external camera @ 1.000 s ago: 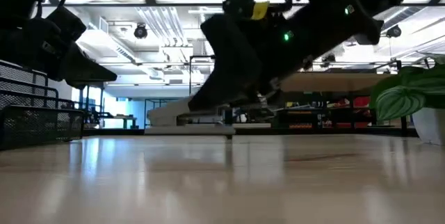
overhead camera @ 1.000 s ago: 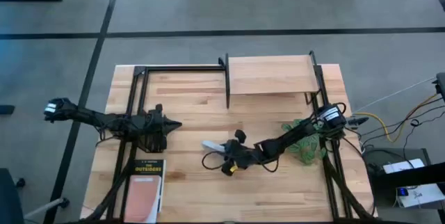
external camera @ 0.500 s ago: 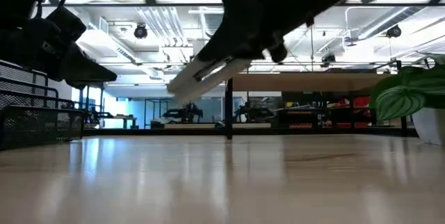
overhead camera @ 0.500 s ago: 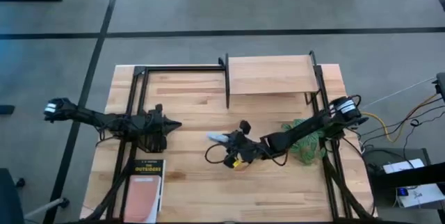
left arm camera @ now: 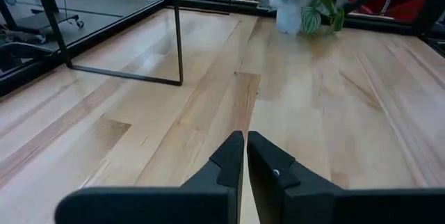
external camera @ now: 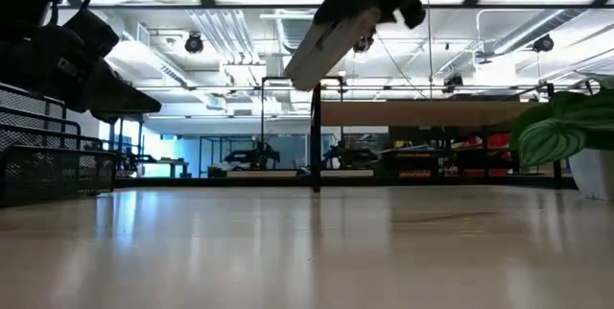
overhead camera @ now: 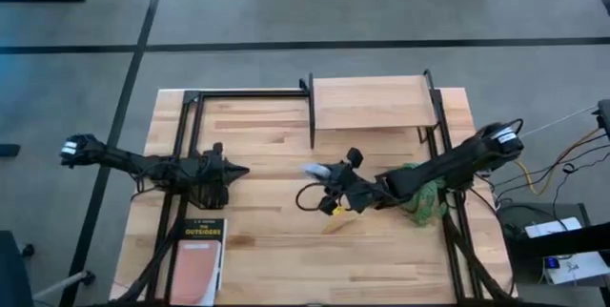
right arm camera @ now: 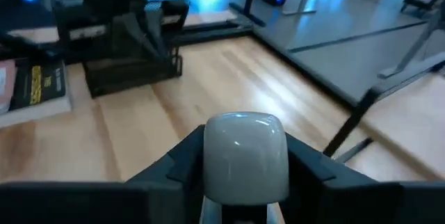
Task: Stock shelves
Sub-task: Put the gray stapler on the shelf
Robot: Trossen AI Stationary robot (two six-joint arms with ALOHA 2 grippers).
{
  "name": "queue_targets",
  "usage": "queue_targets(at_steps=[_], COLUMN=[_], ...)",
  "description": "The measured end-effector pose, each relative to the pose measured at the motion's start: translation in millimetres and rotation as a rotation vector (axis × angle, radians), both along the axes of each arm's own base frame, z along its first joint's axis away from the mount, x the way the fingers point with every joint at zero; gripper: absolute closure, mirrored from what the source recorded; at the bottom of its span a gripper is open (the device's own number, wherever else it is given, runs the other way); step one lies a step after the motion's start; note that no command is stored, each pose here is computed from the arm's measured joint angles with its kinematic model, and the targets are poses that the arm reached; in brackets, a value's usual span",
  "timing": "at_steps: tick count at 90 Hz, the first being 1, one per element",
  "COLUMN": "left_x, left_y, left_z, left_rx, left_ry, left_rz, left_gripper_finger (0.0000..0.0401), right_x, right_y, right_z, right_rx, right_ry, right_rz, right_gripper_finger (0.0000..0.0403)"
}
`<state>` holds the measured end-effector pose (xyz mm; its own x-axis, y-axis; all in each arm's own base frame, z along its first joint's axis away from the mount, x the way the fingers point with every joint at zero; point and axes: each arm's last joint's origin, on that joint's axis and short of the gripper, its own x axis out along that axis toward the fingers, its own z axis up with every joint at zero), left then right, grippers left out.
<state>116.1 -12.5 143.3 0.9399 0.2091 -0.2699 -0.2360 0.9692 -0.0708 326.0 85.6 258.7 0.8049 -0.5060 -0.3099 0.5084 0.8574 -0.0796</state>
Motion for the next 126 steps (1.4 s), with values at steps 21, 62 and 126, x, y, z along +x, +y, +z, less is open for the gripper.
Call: queue_targets(at_steps=[21,62,126], left_x=[0.1,0.1,0.0], left_y=[0.0,0.0,0.0], left_z=[0.2,0.2,0.1], left_rx=[-0.001,-0.001,-0.001], left_ry=[-0.002,-0.002,-0.001], left_rz=[0.0,0.0,0.0], left_gripper_finger=[0.0397,0.0397,0.0397], right_x=[-6.4,-22.4,-61.7], right_y=[-2.5,-3.5,-20.4], right_z=[7.7,-15.7,-80.8], right_rx=[-0.014,0.074,0.162], right_ry=[0.001,0.161,0.527], right_rz=[-0.015,-0.078,-0.092], right_gripper_finger=[0.0338,0.0374,0.0261])
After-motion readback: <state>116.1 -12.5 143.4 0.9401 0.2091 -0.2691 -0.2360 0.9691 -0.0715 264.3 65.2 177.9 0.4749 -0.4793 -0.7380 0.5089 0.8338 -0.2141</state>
